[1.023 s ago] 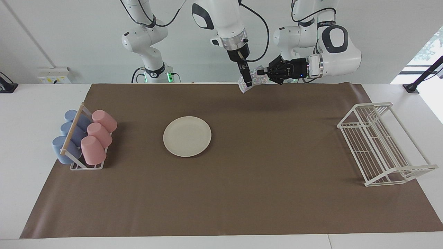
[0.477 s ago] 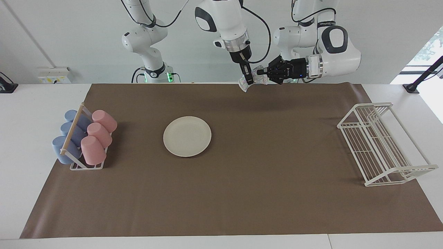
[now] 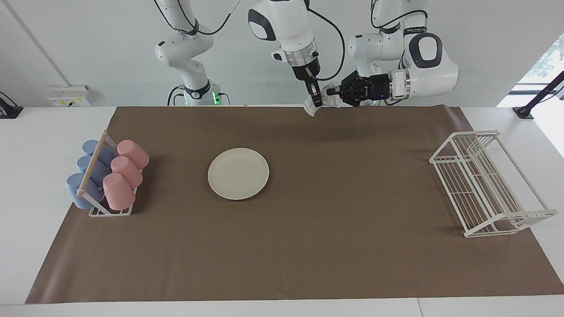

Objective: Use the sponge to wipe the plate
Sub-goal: 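Grasp the sponge with the right gripper while the left gripper releases it, then rub the sponge over the plate surface with the right gripper, then carry the sponge off the plate toward the left gripper with the right gripper, then grasp the sponge with the left gripper from the right gripper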

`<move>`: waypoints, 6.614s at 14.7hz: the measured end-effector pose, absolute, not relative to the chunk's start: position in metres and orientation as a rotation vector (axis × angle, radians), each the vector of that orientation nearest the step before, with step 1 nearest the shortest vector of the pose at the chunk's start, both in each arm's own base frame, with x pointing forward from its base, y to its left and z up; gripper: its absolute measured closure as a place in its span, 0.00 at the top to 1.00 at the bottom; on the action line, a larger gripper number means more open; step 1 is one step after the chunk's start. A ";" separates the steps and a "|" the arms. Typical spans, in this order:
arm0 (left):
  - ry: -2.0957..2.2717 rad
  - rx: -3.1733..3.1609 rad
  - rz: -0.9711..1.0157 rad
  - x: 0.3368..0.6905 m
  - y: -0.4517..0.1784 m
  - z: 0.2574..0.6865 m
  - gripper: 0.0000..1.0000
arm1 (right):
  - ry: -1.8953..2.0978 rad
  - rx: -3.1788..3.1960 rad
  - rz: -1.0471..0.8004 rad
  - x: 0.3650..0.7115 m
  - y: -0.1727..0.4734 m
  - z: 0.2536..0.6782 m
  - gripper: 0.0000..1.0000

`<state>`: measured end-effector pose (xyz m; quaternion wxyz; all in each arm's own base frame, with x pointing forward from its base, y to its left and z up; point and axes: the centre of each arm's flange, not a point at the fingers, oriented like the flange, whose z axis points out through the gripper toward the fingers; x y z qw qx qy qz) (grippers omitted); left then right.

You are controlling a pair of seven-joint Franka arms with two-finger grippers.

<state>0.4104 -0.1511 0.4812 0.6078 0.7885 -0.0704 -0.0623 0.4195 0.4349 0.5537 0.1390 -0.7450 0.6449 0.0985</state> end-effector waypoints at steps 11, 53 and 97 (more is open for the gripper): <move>-0.180 1.960 -0.210 0.407 -0.136 0.471 1.00 | 1.663 -2.347 0.079 0.525 0.274 0.447 0.11; 0.043 2.657 -0.113 0.452 -0.026 0.497 1.00 | 1.319 -2.640 -0.033 0.531 0.144 0.293 0.11; 0.064 2.054 -0.217 0.423 -0.213 0.512 0.99 | 1.997 -2.168 0.211 0.453 0.393 0.549 0.11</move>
